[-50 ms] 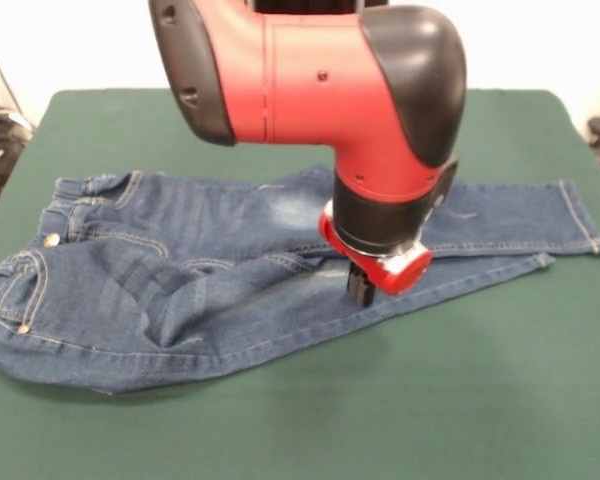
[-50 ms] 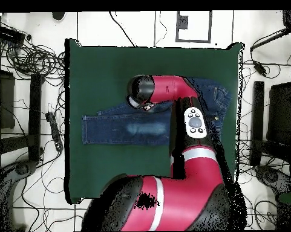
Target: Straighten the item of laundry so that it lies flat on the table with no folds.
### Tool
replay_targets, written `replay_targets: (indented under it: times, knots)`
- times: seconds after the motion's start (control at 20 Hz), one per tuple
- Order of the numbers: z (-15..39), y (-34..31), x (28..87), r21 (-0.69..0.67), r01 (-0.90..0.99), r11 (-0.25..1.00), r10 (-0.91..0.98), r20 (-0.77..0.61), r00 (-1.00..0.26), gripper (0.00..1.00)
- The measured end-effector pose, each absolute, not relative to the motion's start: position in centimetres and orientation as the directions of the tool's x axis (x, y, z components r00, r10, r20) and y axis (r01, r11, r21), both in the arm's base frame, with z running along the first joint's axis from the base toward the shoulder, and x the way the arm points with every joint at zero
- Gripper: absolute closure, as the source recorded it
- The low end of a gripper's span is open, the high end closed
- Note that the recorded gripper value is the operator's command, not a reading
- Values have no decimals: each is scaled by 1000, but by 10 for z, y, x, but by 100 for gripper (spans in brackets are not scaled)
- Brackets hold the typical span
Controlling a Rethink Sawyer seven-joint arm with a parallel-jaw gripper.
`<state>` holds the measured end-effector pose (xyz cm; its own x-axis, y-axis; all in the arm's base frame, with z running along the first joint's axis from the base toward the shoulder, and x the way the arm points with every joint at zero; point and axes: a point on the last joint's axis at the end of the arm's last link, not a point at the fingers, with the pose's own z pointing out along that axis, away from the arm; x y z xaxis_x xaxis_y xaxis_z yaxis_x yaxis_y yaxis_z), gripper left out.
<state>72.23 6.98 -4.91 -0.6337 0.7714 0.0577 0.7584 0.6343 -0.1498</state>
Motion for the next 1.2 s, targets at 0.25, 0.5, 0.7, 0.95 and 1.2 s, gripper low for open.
replay_targets:
  times: [0.25,0.5,0.7,0.95,1.2]
  knots:
    - [-49,83,732,-167,780,603,795,45,-605,100]
    - [-50,91,743,-175,812,557,829,57,-556,100]
    - [-51,95,750,-182,834,521,853,66,-518,100]
    - [-51,98,754,-194,851,488,872,52,-487,100]
    - [-51,104,756,-202,867,456,886,17,-462,100]
